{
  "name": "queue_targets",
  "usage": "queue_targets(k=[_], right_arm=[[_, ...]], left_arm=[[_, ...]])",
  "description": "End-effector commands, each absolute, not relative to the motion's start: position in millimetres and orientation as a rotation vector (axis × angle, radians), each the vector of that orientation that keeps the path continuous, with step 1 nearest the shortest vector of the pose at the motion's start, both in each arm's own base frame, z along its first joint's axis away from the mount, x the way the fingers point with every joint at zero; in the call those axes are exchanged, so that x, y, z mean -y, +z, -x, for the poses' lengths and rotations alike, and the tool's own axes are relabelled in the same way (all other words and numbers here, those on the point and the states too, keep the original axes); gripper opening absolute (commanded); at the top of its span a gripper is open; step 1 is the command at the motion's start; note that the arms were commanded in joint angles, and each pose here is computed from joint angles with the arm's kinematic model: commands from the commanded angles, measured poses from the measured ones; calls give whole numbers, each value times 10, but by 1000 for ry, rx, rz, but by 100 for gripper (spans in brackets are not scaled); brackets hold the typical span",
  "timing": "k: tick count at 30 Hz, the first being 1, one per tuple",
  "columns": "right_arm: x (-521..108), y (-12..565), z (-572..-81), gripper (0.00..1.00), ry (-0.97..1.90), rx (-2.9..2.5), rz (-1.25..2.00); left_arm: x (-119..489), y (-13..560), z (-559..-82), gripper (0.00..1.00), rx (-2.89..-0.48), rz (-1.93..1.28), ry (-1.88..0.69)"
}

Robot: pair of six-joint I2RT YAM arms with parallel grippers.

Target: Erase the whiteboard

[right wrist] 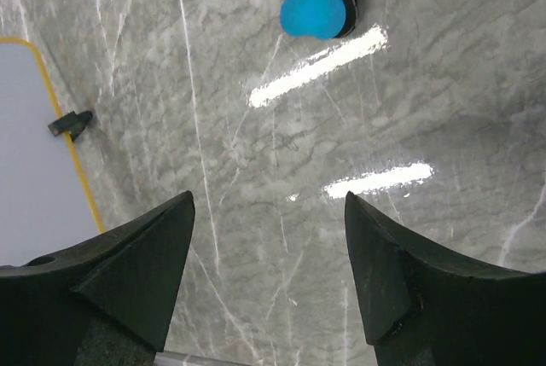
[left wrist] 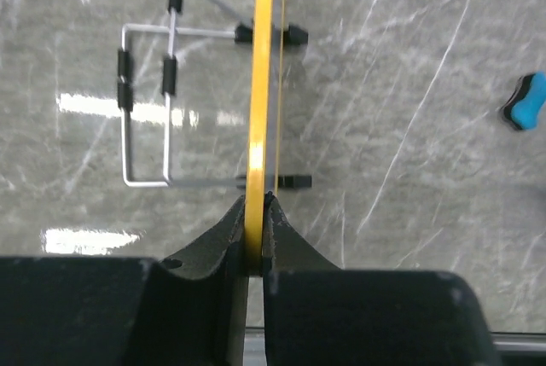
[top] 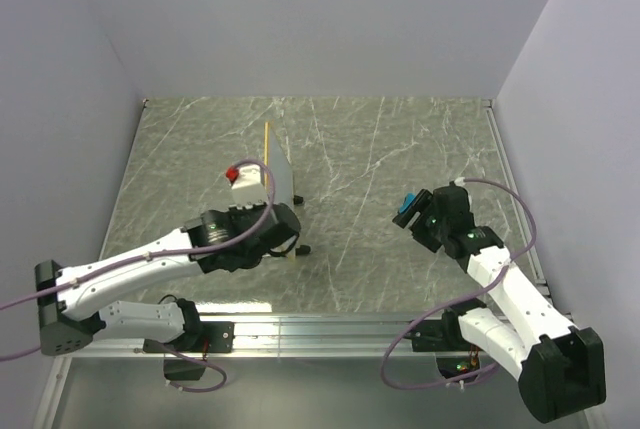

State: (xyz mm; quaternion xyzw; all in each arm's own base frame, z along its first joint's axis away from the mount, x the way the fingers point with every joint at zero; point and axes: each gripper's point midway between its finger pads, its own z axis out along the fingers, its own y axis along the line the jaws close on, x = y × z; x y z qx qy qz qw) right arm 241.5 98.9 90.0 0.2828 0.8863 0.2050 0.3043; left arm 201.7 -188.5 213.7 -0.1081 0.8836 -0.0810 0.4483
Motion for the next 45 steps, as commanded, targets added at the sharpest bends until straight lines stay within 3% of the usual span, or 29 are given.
queue_targets(k=[1, 7, 16, 25, 28, 38, 41, 43, 45], right_arm=[[-1039, 925, -2404, 78, 570, -2330, -722], [-1073, 893, -2349, 78, 576, -2336, -701], [-1093, 925, -2323, 78, 573, -2334, -670], [-1095, 966, -2355, 78, 578, -2318, -674], [-1100, 962, -2352, 78, 581, -2315, -674], [-1107, 1068, -2389, 78, 594, -2288, -651], [-1216, 1307, -2440, 84, 669, -2256, -573], [-1281, 1474, -2475, 99, 713, -2235, -513], [-1362, 1751, -2510, 100, 765, -2200, -442]], left_arm=[[1889, 1891, -1851, 0, -2247, 310, -99], [1813, 1658, -1590, 1, -2277, 344, 69], [1781, 1708, -1484, 44, -2277, 436, -138], [1681, 1894, -1484, 64, -2254, 457, -160], [1626, 2033, -1506, 66, -2229, 454, -157], [1660, 2412, -1515, 86, -2217, 354, -240], [1669, 2735, -1550, 99, -2175, 305, -300], [1661, 3021, -1605, 99, -2122, 265, -330], [1685, 3260, -1668, 99, -2073, 183, -330]])
